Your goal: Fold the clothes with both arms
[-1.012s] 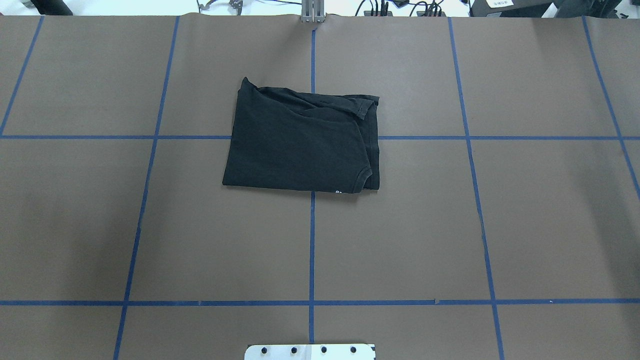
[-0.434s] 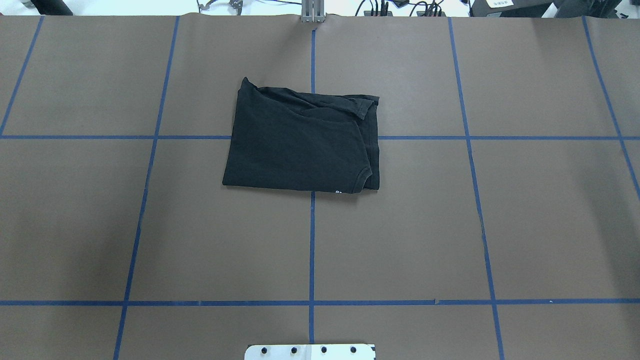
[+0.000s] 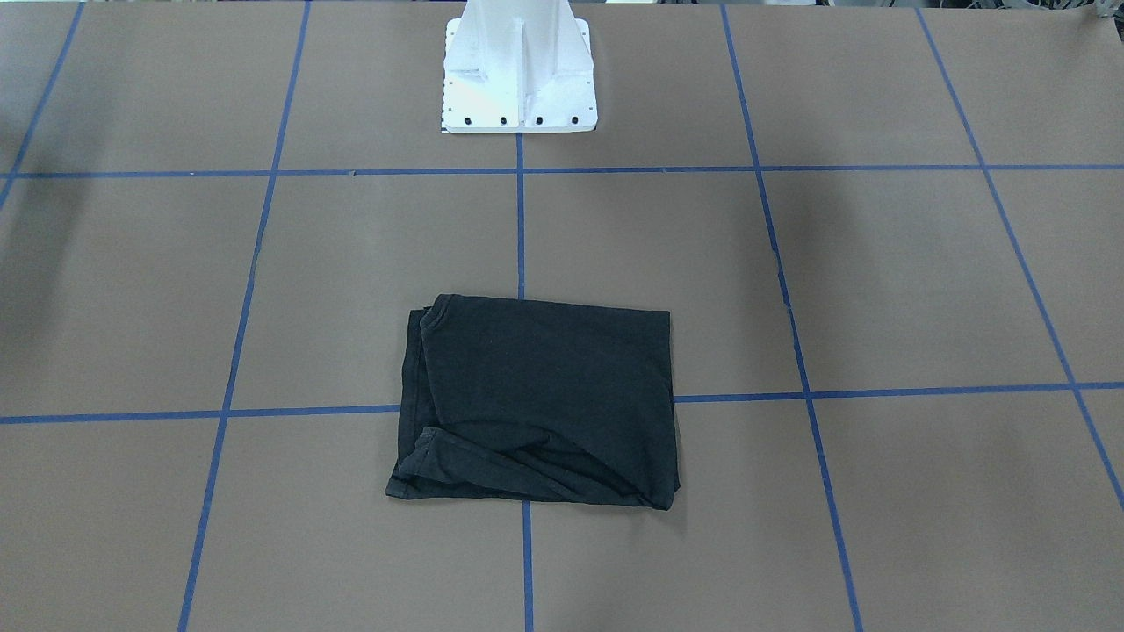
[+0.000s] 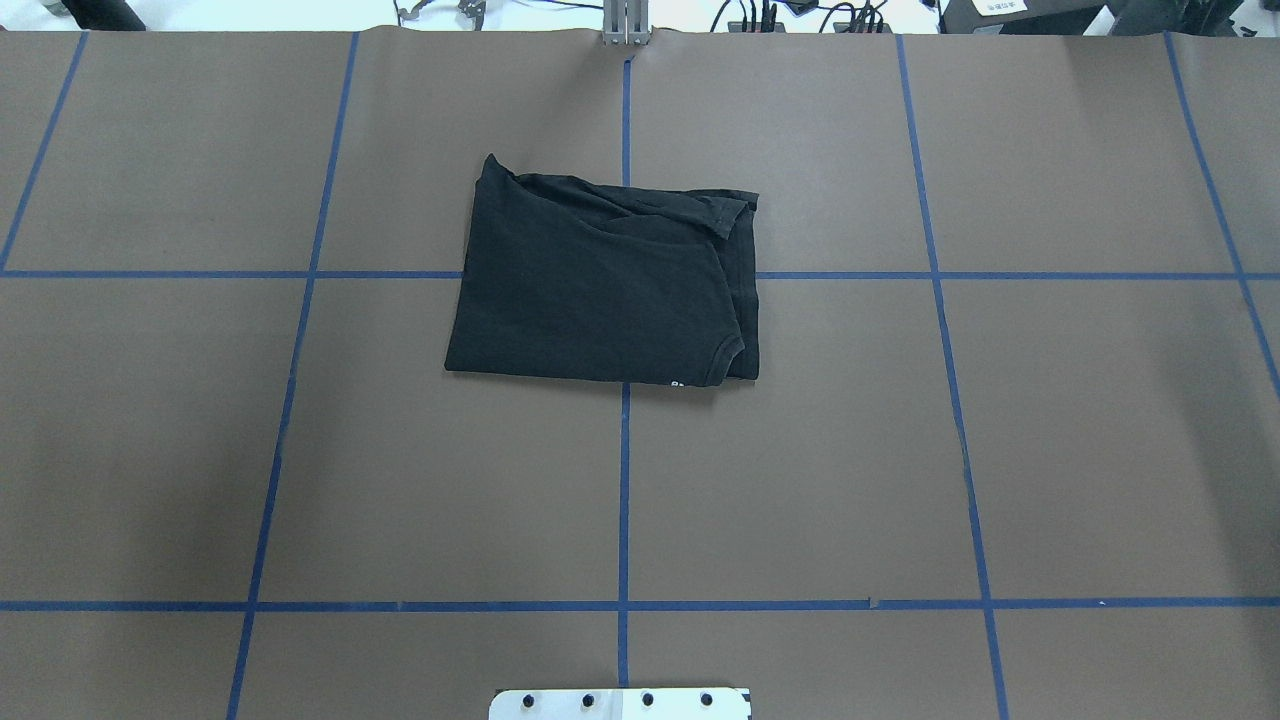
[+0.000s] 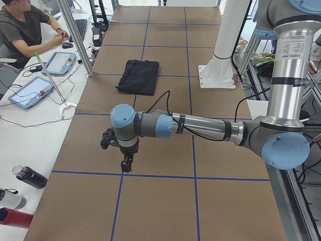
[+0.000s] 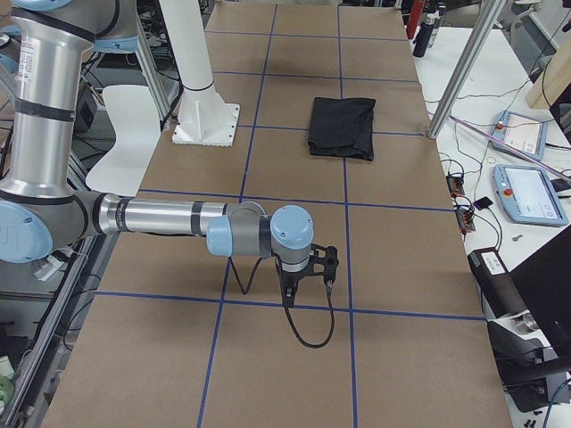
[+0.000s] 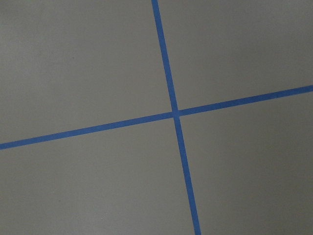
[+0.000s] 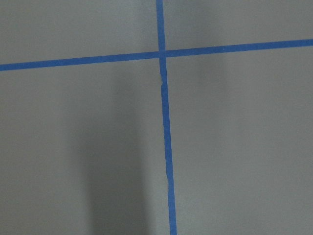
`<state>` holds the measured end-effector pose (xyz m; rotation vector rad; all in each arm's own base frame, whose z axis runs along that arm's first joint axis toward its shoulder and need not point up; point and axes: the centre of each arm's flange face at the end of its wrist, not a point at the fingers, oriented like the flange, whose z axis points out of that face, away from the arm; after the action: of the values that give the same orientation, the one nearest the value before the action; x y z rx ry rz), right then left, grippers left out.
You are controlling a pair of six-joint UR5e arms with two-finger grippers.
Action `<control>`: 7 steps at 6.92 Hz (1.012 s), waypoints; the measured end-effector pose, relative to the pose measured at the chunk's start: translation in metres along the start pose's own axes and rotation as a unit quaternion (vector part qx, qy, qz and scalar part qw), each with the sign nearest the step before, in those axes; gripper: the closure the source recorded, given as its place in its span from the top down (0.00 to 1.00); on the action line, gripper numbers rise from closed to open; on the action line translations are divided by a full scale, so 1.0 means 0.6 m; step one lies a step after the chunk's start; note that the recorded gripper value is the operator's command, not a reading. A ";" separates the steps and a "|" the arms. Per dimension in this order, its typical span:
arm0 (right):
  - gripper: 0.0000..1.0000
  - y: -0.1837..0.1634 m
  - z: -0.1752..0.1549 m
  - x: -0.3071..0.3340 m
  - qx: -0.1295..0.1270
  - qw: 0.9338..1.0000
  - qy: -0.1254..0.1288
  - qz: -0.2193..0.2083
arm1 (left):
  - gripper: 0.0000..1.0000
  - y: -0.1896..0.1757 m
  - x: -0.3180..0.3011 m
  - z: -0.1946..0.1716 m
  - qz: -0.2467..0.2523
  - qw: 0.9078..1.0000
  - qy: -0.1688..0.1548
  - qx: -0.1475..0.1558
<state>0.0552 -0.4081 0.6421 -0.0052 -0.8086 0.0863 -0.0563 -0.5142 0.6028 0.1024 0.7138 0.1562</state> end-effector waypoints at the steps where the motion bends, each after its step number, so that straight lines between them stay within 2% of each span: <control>1: 1.00 0.001 -0.003 -0.003 0.002 1.000 0.002 -0.001 | 1.00 0.002 0.001 -0.001 -0.001 1.000 0.000 0.000; 5: 1.00 0.000 -0.005 -0.011 0.002 1.000 0.006 -0.001 | 1.00 0.037 -0.004 0.011 -0.011 1.000 0.003 -0.011; 7: 1.00 0.001 -0.002 -0.009 -0.005 1.000 0.006 0.018 | 1.00 0.042 -0.006 0.015 -0.035 0.999 0.003 -0.012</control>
<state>0.0521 -0.4077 0.6373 -0.0300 -0.7978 0.1165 -0.0559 -0.4903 0.6159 0.0532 0.7212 0.0977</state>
